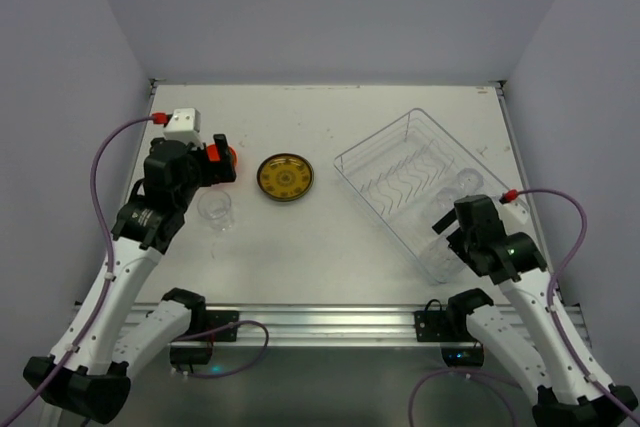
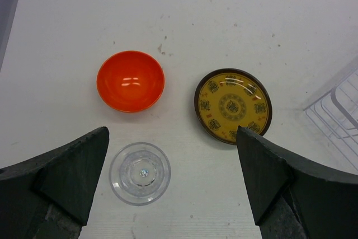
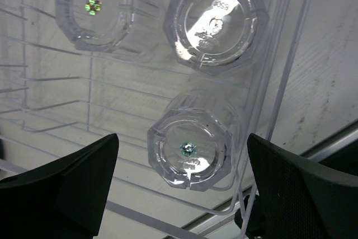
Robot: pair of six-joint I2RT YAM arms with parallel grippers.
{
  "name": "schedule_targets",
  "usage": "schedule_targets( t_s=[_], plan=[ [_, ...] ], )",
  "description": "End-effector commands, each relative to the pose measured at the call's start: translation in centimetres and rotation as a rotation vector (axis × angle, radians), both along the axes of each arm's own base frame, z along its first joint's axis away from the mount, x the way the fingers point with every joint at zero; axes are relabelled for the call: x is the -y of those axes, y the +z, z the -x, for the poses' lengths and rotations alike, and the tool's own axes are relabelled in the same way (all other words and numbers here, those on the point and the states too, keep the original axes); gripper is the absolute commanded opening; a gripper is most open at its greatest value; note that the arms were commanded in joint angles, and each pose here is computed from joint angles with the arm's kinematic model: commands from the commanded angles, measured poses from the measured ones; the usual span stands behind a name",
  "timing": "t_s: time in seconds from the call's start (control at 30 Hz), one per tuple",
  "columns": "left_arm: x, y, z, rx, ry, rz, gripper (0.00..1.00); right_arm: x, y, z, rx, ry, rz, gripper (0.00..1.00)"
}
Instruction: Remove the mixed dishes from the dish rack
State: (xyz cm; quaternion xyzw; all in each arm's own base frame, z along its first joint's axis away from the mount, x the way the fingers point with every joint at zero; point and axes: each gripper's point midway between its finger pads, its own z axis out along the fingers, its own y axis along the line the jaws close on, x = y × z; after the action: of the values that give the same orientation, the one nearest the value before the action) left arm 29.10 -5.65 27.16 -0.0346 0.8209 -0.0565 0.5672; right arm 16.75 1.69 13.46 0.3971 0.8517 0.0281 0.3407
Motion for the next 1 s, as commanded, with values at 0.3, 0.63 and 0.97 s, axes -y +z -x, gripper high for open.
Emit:
schedule_targets(
  t_s=[0.3,0.63,0.97],
  plan=[
    [0.4,0.1,-0.4,-0.003,-0.021,-0.010,1.00,0.0,-1.1,0.7,-0.137,-0.046,0.015,0.96],
    [0.2,-0.4,-0.4,-0.018,-0.013,-0.027,1.00,-2.0,-3.1,1.1,-0.215,0.015,0.027,0.84],
    [0.3,-0.5,-0.3,-0.010,-0.021,-0.020,1.00,-1.4,-2.9,1.0,-0.196,0.004,0.051,0.73]
  ],
)
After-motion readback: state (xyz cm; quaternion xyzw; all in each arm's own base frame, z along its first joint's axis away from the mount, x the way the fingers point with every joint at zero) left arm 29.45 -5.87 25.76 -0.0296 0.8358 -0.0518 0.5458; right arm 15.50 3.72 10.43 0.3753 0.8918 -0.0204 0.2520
